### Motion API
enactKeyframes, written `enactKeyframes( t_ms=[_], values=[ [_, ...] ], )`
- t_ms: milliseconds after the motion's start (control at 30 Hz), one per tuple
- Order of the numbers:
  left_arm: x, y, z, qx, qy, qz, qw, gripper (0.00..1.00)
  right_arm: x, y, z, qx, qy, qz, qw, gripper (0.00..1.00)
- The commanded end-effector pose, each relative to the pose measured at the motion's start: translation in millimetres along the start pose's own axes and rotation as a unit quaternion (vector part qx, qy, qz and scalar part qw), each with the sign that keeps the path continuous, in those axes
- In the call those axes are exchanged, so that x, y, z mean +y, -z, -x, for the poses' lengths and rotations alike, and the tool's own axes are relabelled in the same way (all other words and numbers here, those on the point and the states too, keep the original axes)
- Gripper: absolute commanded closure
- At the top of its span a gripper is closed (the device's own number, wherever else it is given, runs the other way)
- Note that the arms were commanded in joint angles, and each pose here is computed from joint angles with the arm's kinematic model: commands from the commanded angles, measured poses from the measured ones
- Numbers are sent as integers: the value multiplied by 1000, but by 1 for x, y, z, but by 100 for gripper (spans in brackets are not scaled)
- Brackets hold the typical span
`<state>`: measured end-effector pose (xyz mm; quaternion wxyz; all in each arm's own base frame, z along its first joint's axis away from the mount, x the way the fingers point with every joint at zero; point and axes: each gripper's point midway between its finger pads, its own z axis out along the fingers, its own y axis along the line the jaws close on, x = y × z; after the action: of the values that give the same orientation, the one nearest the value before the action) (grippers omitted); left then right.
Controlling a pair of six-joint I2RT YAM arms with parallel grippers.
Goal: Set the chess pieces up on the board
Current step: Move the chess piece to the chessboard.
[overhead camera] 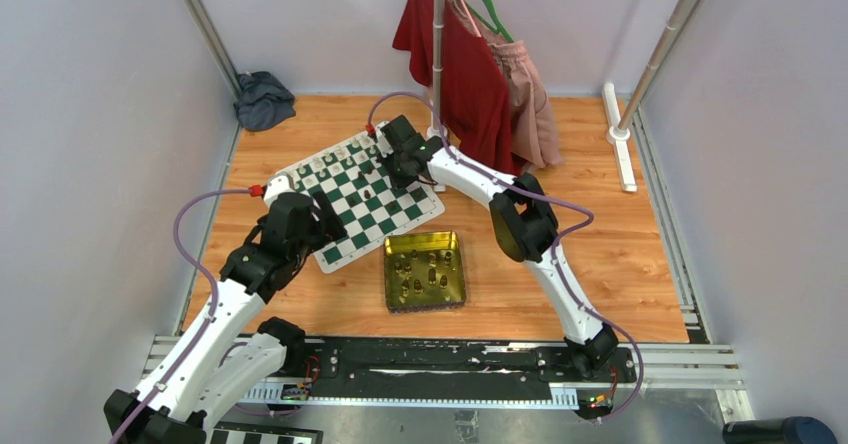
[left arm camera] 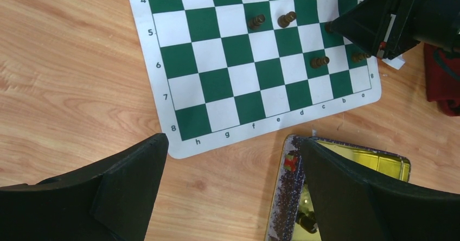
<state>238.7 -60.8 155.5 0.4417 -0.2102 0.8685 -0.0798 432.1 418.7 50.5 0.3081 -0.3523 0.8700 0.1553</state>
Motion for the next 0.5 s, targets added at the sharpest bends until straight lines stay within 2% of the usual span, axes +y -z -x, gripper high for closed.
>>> enactKeyframes(
  t_ms=[0,467],
  values=[
    [6,2,-1,-6,-2,8,1000,0,6,19,2,0,18,-10,1000,100],
    [10,8,-2,-8,6,7,1000,0,14,40,-21,11,23,-19,999,100]
  ],
)
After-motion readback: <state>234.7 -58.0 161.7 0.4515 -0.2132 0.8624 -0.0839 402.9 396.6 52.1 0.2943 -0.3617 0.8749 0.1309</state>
